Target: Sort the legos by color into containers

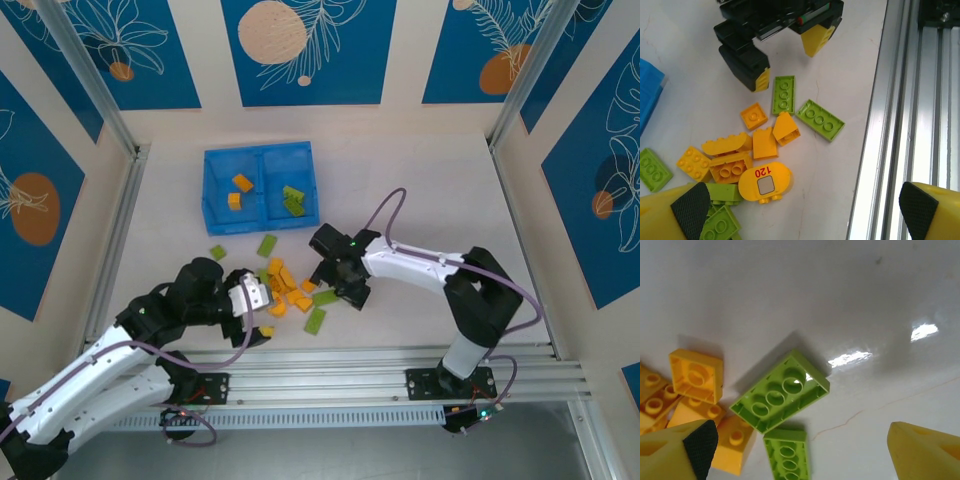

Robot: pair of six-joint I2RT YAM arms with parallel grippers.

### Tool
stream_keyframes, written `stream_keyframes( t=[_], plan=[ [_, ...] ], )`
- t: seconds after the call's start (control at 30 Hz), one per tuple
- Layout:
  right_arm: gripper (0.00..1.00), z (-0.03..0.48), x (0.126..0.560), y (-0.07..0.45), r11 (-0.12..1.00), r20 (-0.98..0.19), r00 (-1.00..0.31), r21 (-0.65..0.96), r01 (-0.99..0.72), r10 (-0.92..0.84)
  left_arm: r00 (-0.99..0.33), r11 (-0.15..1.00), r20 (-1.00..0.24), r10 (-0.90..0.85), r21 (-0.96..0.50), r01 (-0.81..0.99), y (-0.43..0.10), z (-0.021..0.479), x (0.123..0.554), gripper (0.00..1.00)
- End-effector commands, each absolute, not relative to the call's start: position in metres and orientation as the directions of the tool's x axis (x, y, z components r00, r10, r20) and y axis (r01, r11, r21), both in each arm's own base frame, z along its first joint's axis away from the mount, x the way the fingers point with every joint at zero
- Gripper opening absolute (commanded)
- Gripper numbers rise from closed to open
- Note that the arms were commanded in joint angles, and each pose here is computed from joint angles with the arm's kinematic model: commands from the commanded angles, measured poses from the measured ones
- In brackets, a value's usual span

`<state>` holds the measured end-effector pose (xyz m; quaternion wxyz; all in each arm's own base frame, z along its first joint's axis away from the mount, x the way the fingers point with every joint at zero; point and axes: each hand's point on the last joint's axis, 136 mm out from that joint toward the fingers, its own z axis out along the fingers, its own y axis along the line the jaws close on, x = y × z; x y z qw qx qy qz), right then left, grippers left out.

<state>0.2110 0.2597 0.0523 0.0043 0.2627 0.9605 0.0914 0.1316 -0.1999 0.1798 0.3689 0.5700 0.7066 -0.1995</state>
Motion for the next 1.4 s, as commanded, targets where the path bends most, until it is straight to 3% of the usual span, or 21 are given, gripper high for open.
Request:
stream_keyframes(
  t=[0.0, 0.23, 0.4, 0.5, 0.77, 0.83, 0.93, 1.1, 1.2, 1.37],
  plan=[
    [0.90, 0.042, 0.198, 0.265, 0.790, 0.127, -0.793, 0.082, 0.607, 0.596, -0.016, 0.219, -0.747, 0.664, 0.175, 0.960, -0.203, 0.176, 0.128, 1.00],
    [0.85, 0.022, 0.205, 0.269, 0.774, 0.114, -0.771, 0.027, 0.633, 0.626, -0.016, 0.231, -0.759, 0.651, 0.178, 0.957, -0.201, 0.173, 0.127, 1.00],
    [0.57, 0.008, 0.198, 0.258, 0.751, 0.103, -0.745, -0.035, 0.659, 0.659, -0.014, 0.242, -0.763, 0.646, 0.188, 0.952, -0.199, 0.174, 0.128, 1.00],
    [0.46, 0.006, 0.192, 0.247, 0.736, 0.084, -0.732, -0.054, 0.675, 0.677, -0.010, 0.241, -0.765, 0.644, 0.191, 0.951, -0.199, 0.175, 0.128, 1.00],
    [0.30, 0.041, 0.211, 0.220, 0.765, -0.068, -0.762, 0.064, 0.641, 0.644, 0.054, 0.183, -0.805, 0.591, 0.199, 0.963, -0.205, 0.187, 0.116, 1.00],
    [0.31, 0.064, 0.227, 0.227, 0.813, -0.141, -0.803, 0.180, 0.554, 0.578, 0.074, 0.183, -0.815, 0.575, 0.217, 0.959, -0.205, 0.192, 0.115, 1.00],
    [0.31, 0.118, 0.256, 0.246, 0.902, -0.382, -0.829, 0.313, 0.299, 0.407, 0.086, 0.225, -0.823, 0.561, 0.252, 0.941, -0.202, 0.199, 0.121, 1.00],
    [0.31, 0.206, 0.295, 0.308, 0.931, -0.771, -0.636, 0.237, -0.277, 0.007, 0.016, 0.423, -0.868, 0.497, 0.258, 0.868, -0.188, 0.223, 0.143, 1.00],
    [0.31, 0.220, 0.324, 0.328, 0.908, -0.823, -0.550, 0.111, -0.405, -0.144, -0.094, 0.597, -0.899, 0.428, 0.203, 0.776, -0.174, 0.242, 0.164, 1.00],
    [0.32, 0.208, 0.384, 0.349, 0.899, -0.777, -0.553, -0.038, -0.435, -0.301, -0.292, 0.830, -0.898, 0.329, 0.127, 0.544, -0.137, 0.250, 0.195, 1.00]
  ],
)
